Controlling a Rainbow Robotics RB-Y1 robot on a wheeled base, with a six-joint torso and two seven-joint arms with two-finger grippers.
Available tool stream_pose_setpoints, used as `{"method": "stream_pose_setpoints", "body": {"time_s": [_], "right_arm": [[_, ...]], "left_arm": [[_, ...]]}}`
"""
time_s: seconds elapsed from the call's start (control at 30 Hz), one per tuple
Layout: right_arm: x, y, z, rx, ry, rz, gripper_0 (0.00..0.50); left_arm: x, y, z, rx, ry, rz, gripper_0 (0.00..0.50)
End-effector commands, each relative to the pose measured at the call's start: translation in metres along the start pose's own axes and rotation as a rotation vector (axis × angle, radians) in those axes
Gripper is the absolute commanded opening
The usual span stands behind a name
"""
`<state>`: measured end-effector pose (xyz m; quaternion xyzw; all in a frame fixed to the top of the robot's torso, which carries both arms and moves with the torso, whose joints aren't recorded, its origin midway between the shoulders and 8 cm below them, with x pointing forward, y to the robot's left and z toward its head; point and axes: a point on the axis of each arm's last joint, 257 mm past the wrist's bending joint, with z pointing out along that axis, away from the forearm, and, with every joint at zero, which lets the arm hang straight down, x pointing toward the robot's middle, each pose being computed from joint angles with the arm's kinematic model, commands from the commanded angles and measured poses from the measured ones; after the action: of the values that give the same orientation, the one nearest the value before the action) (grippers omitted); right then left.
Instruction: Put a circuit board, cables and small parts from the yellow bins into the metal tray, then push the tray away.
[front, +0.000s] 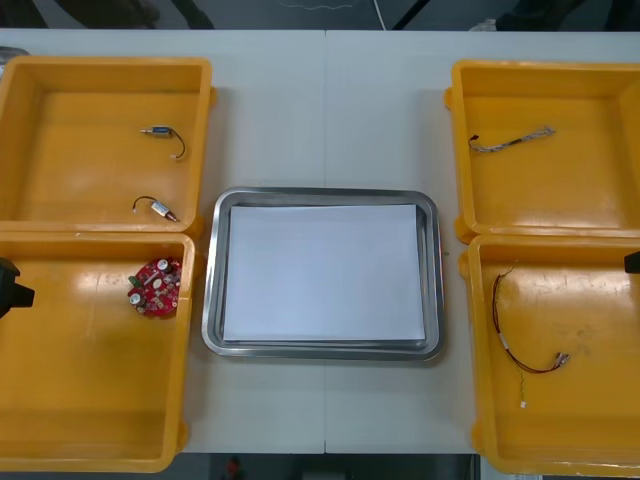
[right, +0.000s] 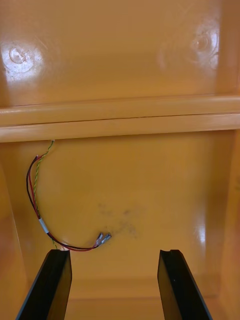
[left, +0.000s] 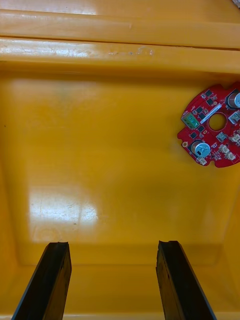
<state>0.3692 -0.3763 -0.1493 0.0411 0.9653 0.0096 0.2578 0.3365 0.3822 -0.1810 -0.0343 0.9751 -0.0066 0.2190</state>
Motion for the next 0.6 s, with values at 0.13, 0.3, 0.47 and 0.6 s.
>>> {"method": "stream_pose_setpoints", "body": {"time_s": [0.13, 0.3, 0.47, 0.6], "right_arm": [[-0.0069, -0.0030, -0.0071, 0.027, -0.009, -0.029, 0.500], [-0.0069, -0.0030, -0.0071, 0.027, -0.009, -0.029, 0.500], [-0.0069, -0.0030, -0.0071, 0.027, -0.009, -0.029, 0.500], [-0.0069, -0.0030, -0.0071, 0.027, -0.009, -0.029, 0.500]], "left_arm": [[0.0046, 0.0062, -0.0062, -0.033, 0.008, 0.113, 0.500], [0.0046, 0.0062, -0.0062, -0.033, 0.008, 0.113, 0.500], [0.0046, 0.0062, -0.0062, -0.033, 0.008, 0.113, 0.500], [0.0046, 0.0062, -0.0062, -0.033, 0.008, 0.113, 0.500]]}}
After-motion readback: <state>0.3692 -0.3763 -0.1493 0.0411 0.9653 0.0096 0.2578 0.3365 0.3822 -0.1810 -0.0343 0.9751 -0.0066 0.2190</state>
